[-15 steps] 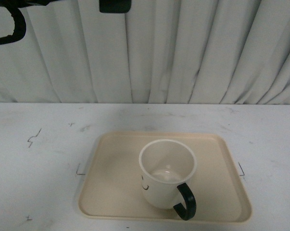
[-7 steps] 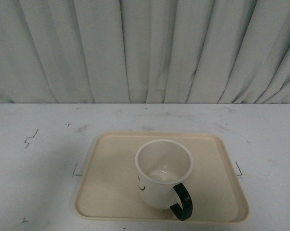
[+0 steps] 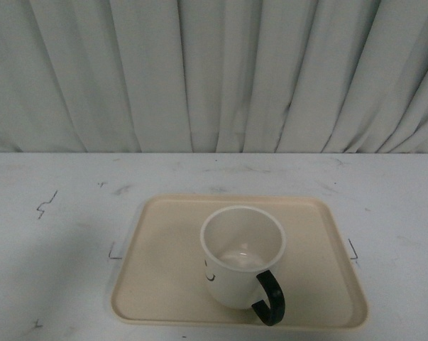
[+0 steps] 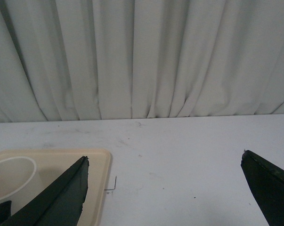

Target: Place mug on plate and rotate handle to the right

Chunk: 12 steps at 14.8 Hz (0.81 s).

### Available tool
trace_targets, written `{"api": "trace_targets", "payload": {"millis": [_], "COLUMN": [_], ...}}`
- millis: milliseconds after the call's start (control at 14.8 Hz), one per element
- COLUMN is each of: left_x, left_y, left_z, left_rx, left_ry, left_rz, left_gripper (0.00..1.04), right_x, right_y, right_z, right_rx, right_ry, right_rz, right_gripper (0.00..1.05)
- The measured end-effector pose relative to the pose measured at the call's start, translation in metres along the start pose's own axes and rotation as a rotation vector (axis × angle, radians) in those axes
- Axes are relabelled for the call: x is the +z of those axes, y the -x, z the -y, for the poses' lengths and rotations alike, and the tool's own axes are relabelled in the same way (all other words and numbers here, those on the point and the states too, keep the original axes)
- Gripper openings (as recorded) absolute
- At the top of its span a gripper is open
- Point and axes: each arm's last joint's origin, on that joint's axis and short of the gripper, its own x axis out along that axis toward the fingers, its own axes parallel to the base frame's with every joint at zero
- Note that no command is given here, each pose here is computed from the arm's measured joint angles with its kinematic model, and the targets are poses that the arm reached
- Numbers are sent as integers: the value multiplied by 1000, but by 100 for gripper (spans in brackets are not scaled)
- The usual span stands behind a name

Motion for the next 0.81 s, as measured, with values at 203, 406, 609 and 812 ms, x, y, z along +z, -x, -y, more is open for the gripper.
{"api": "trace_targets", "payload": {"millis": [203, 406, 609, 812], "left_x": [-4, -14, -16, -14], "left_y": [15, 27, 37, 45], "left_z": [-7, -20, -19, -19], "left_rx": [6, 13, -1, -1], "left_ry": [1, 0, -1, -1], "left_rz": [8, 23, 11, 14], "left_gripper": [2, 2, 2, 2], "right_x": [0, 0, 0, 0], "right_y": [0, 0, 0, 0], "right_z": [0, 0, 0, 0], "right_rx": [0, 0, 0, 0], "right_ry": [0, 0, 0, 0], "right_rz": [0, 0, 0, 0], "right_gripper": [98, 98, 98, 98]}}
